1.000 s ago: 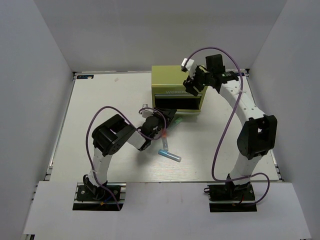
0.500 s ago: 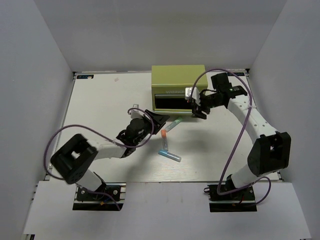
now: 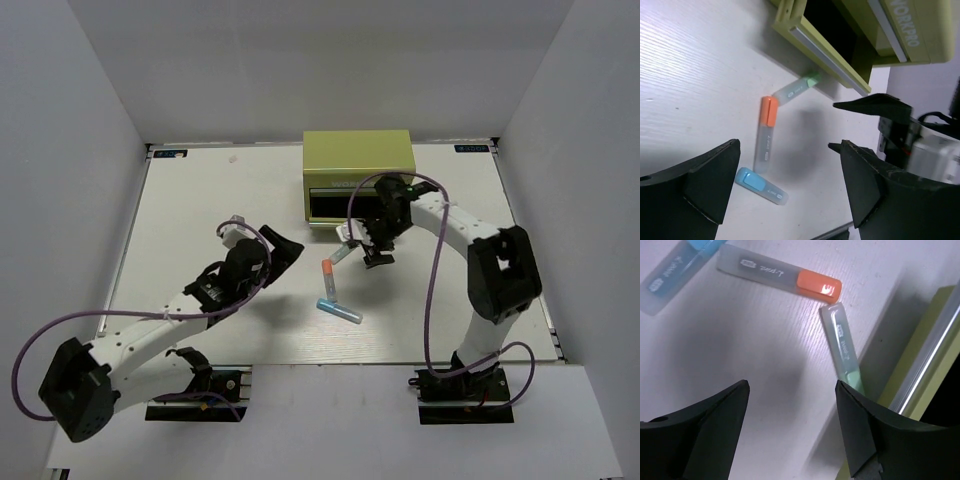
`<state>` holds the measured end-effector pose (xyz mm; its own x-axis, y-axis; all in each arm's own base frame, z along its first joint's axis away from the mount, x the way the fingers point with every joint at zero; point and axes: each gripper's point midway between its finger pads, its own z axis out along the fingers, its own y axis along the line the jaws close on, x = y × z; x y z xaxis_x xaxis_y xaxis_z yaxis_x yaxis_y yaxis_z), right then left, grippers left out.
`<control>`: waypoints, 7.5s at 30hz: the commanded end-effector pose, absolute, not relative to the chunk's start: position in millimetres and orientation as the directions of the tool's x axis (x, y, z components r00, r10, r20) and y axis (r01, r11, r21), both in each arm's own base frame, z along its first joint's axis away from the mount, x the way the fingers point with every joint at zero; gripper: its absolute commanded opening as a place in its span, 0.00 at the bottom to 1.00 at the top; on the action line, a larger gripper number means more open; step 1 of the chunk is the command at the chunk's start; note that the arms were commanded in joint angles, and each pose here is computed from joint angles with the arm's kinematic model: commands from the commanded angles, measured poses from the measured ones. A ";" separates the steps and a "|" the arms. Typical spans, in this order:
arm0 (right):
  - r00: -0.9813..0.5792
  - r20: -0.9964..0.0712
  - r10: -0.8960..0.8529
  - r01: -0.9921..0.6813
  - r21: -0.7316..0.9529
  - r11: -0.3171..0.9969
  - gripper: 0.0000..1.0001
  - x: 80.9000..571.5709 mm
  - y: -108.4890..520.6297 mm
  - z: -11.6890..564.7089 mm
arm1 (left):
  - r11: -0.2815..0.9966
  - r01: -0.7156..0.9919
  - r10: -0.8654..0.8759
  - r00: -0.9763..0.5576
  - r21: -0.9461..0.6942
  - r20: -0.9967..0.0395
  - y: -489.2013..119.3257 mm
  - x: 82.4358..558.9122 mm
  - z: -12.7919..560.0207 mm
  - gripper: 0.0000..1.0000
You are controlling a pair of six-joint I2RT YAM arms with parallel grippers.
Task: Sort the stationery into containers
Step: Grab a piece of stationery with the right arm, then place the stationery into the container, then grab a piece of stationery with the left arm, then place the stationery into the container, then grab a piece of stationery with the right arm
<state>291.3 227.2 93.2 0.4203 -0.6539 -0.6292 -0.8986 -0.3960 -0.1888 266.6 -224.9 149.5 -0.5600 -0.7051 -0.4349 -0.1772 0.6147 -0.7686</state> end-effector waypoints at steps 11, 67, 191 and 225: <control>0.607 -0.439 -0.662 -0.789 -0.236 -0.567 0.74 330.5 274.6 61.4 | 0.691 -0.213 -0.692 -0.471 -0.691 -0.547 -174.1 251.5 153.5 0.92; 0.177 -0.675 -0.716 -0.956 -0.292 0.039 0.13 323.4 266.4 190.3 | 0.833 0.003 -0.382 -0.720 -0.553 -0.579 -255.9 273.4 104.1 0.94; -0.078 -0.915 -0.395 -0.947 -0.056 0.317 0.90 269.9 150.6 157.6 | 0.490 0.768 0.515 0.128 0.414 -0.848 -376.5 402.9 243.8 1.00; -0.092 -0.618 -0.781 -0.988 -0.043 0.151 0.62 191.9 280.7 27.2 | 0.897 -0.061 -0.423 -0.400 -0.437 -0.813 -131.8 244.5 221.5 1.00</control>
